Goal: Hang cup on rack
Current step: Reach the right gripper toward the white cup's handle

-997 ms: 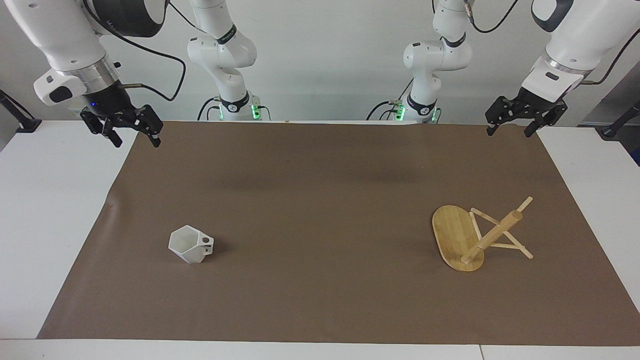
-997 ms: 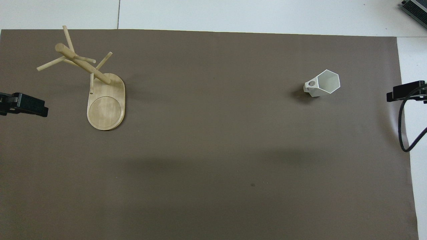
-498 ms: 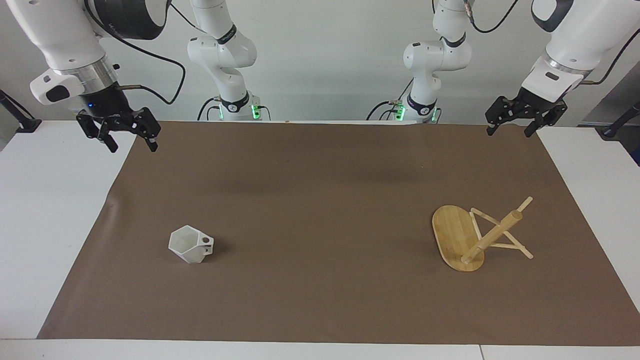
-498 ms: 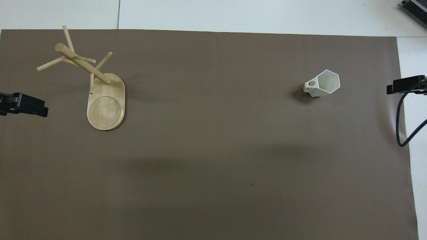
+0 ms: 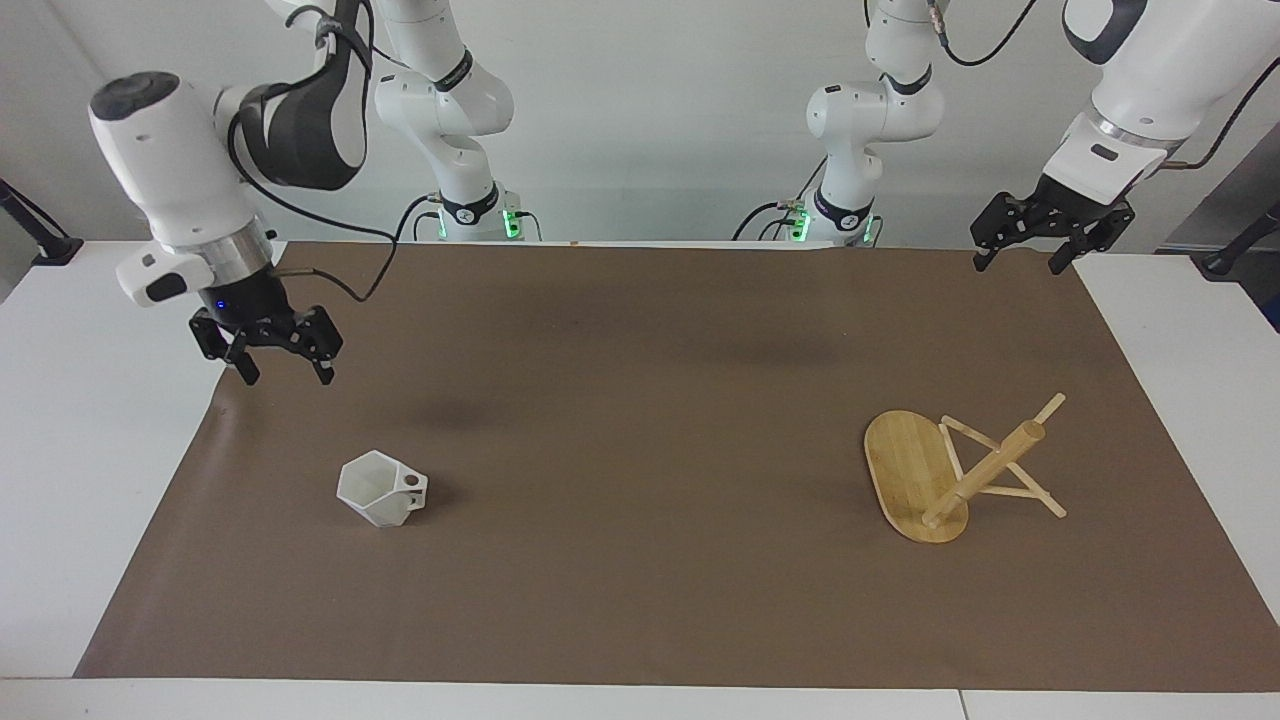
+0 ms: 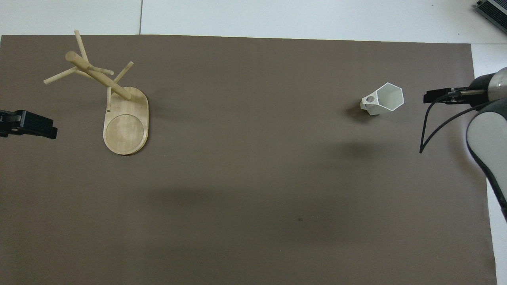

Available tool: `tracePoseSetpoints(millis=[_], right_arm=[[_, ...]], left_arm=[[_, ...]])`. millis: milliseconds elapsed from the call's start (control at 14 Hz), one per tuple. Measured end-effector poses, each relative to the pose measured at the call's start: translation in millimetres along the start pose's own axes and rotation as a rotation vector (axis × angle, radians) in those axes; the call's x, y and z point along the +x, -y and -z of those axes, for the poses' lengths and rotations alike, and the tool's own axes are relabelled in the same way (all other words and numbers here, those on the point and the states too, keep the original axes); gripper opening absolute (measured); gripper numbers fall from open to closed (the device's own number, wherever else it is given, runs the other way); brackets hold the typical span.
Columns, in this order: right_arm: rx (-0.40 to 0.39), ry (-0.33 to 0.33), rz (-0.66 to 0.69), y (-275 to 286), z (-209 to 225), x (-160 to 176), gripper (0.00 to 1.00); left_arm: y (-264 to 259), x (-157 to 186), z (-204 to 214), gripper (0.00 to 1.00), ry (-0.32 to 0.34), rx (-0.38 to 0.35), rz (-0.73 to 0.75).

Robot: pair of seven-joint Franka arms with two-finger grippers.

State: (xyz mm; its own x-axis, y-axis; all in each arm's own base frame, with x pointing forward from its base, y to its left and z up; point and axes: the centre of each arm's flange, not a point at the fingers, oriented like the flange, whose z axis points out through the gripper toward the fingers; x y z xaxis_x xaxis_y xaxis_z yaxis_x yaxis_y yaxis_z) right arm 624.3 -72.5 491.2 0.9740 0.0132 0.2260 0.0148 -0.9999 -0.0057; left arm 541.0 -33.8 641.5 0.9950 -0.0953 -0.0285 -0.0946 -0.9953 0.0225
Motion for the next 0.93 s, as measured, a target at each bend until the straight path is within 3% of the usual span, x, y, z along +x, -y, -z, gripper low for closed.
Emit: tracePoseSetpoints(millis=[285,641,926], right_arm=[[-0.014,-0.021,0.036,-1.1,-56.8,9.5,1.0],[-0.012,-0.045,0.07,20.0,-72.2,15.5,1.0],[-0.012,-0.02,0.072,21.3,-102.8,12.7,1.0]], left_arm=[[0.0,0.0,0.0,1.0,0.0,0.0,0.0],[0.0,0.0,0.0,1.0,0.0,0.0,0.0],[0.0,0.0,0.0,1.0,0.0,0.0,0.0]])
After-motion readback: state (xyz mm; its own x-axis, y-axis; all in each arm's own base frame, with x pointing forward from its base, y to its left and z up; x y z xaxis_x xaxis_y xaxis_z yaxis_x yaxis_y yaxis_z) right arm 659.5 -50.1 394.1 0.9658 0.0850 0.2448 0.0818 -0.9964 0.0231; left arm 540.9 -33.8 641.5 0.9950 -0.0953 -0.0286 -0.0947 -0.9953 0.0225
